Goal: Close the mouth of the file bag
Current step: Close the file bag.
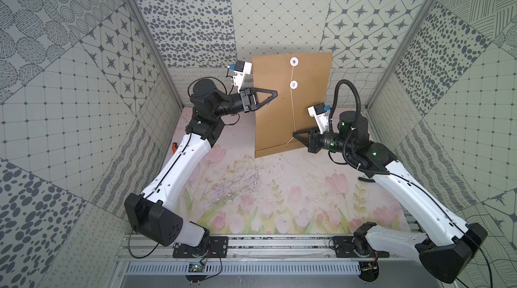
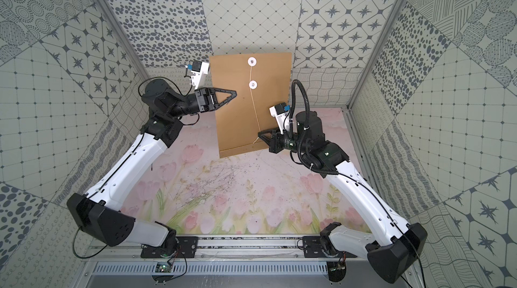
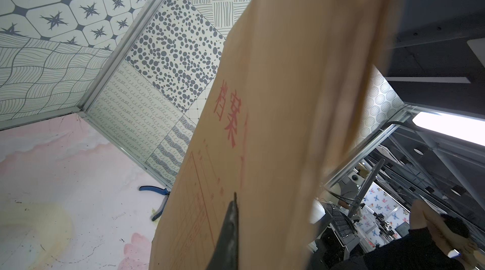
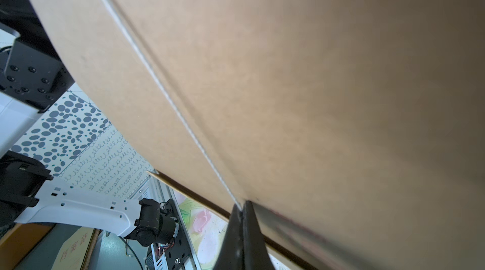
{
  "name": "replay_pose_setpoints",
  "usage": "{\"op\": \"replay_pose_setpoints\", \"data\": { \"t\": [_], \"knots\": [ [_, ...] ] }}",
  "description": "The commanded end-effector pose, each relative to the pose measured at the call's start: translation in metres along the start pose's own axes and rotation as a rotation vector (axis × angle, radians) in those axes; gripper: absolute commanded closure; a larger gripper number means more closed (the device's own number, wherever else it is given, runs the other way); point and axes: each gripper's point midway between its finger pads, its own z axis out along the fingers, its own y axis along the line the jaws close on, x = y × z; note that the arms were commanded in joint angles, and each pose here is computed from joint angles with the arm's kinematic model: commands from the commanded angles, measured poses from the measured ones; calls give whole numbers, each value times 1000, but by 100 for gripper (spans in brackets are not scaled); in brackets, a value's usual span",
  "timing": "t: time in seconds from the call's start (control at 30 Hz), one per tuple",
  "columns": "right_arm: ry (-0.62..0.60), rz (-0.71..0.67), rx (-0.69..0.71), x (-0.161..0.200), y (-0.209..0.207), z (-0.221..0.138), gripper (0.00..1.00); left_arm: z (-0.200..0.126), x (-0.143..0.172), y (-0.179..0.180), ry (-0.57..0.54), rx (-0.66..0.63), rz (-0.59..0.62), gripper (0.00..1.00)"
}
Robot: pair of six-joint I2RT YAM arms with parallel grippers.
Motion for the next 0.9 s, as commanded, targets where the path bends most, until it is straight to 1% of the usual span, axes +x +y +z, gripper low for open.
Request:
{"op": "replay_pose_setpoints", "data": {
  "t": [0.0, 0.17, 0.27, 0.53, 0.87],
  "knots": [
    [-24, 5, 0, -5, 2, -12, 100, -6, 3, -31, 43, 96, 141, 100],
    [-37, 5, 13, -10, 0, -17, 100, -8, 6, -36, 54, 103, 159, 100],
    [-38, 3, 45, -11, -6, -20, 100, -9, 8, -38, 65, 98, 168, 100],
    [-72, -23, 204, -28, -28, -42, 100, -12, 17, -33, 97, 46, 200, 100],
    [-125, -69, 326, -58, -31, -62, 100, -16, 31, -22, 132, -3, 199, 100]
  ]
}}
